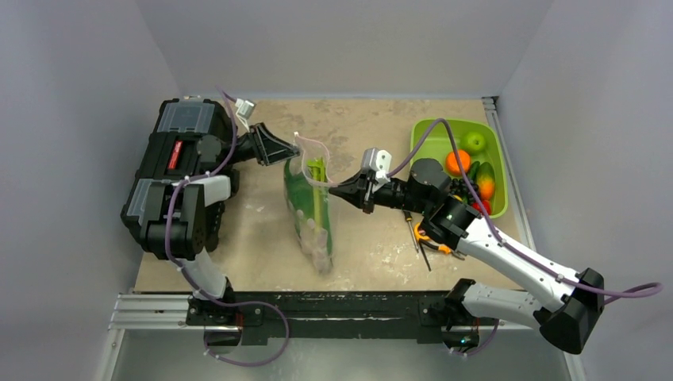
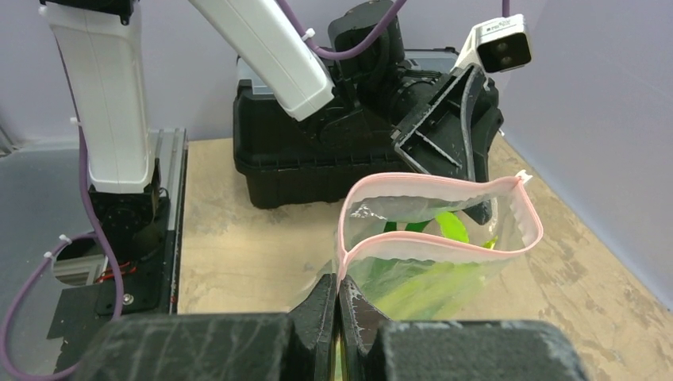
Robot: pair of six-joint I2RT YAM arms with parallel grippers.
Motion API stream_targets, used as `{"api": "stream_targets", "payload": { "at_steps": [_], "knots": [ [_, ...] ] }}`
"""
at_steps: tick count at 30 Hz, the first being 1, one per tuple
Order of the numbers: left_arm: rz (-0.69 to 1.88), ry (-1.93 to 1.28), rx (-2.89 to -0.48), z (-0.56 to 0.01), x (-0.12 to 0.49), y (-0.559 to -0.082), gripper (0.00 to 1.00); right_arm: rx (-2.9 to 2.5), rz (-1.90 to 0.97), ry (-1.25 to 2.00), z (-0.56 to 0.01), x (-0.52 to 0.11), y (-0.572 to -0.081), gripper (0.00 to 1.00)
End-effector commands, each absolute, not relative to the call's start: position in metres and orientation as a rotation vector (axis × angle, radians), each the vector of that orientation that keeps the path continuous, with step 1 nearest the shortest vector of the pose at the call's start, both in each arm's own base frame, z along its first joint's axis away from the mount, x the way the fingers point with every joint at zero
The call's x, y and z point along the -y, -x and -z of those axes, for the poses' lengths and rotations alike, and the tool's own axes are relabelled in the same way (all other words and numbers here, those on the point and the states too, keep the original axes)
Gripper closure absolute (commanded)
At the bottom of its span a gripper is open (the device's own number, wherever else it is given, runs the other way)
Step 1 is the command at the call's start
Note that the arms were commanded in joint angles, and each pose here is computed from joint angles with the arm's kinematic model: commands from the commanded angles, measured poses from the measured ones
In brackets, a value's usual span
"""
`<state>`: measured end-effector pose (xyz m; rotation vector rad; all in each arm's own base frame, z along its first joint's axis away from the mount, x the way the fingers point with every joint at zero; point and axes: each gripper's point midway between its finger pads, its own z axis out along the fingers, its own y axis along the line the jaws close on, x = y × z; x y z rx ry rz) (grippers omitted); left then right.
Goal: Place the food in the zip-top bag and seal the zipper
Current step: Adjust the zipper food storage bag at the center of the board.
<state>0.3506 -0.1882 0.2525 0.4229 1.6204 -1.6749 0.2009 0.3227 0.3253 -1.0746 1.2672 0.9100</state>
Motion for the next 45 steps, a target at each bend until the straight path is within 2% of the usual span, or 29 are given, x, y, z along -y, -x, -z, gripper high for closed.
{"api": "stream_targets", "payload": {
  "at_steps": [1, 4, 6, 10, 11, 16, 20, 23, 27, 31, 33, 36, 40, 41, 44, 45],
  "knots": [
    [1.569, -0.537, -1.509, -0.277, 0.184, -0.336, 0.66, -1.176, -0.858, 1.028, -0.362, -0.313, -0.203, 1.0],
    [1.531, -0.499, -1.492, -0.285, 0.178, -0.334, 0.87, -1.202, -0.816, 0.996, -0.362, -0.306, -0.208, 1.0],
    [1.465, -0.426, -1.481, -0.294, 0.16, -0.336, 0.98, -1.252, -0.763, 0.944, -0.359, -0.295, -0.215, 1.0],
    [1.282, -0.306, -1.528, -0.293, 0.15, -0.326, 1.0, -1.409, -0.705, 0.71, -0.354, -0.263, -0.228, 1.0],
    [1.228, -0.298, -1.548, -0.292, 0.151, -0.319, 1.0, -1.48, -0.684, 0.661, -0.346, -0.255, -0.23, 0.97],
    [1.032, -0.292, -1.64, -0.283, 0.156, -0.293, 1.0, -1.684, -0.595, 0.589, -0.337, -0.237, -0.237, 0.52],
    [1.022, -0.296, -1.622, -0.291, 0.157, -0.286, 1.0, -1.658, -0.645, 0.687, -0.369, -0.249, -0.229, 0.27],
    [1.021, -0.312, -1.628, -0.293, 0.159, -0.284, 1.0, -1.632, -0.69, 0.779, -0.381, -0.273, -0.231, 0.17],
    [1.023, -0.333, -1.626, -0.297, 0.16, -0.283, 1.0, -1.593, -0.65, 0.837, -0.389, -0.302, -0.252, 0.11],
    [1.017, -0.337, -1.624, -0.298, 0.16, -0.282, 1.0, -1.666, -0.566, 0.792, -0.392, -0.313, -0.282, 0.14],
    [1.01, -0.341, -1.616, -0.3, 0.159, -0.28, 1.0, -1.703, -0.545, 0.743, -0.388, -0.313, -0.29, 0.22],
    [1.009, -0.347, -1.591, -0.306, 0.159, -0.277, 1.0, -1.728, -0.575, 0.683, -0.384, -0.31, -0.287, 0.31],
    [1.024, -0.364, -1.552, -0.315, 0.161, -0.273, 1.0, -1.739, -0.583, 0.635, -0.38, -0.295, -0.277, 0.34],
    [1.025, -0.364, -1.549, -0.316, 0.161, -0.273, 1.0, -1.738, -0.586, 0.633, -0.379, -0.291, -0.273, 0.37],
    [1.021, -0.366, -1.542, -0.318, 0.161, -0.271, 1.0, -1.733, -0.566, 0.671, -0.374, -0.281, -0.265, 0.58],
    [1.02, -0.366, -1.54, -0.318, 0.161, -0.27, 1.0, -1.736, -0.57, 0.698, -0.371, -0.28, -0.261, 0.6]
  ]
}}
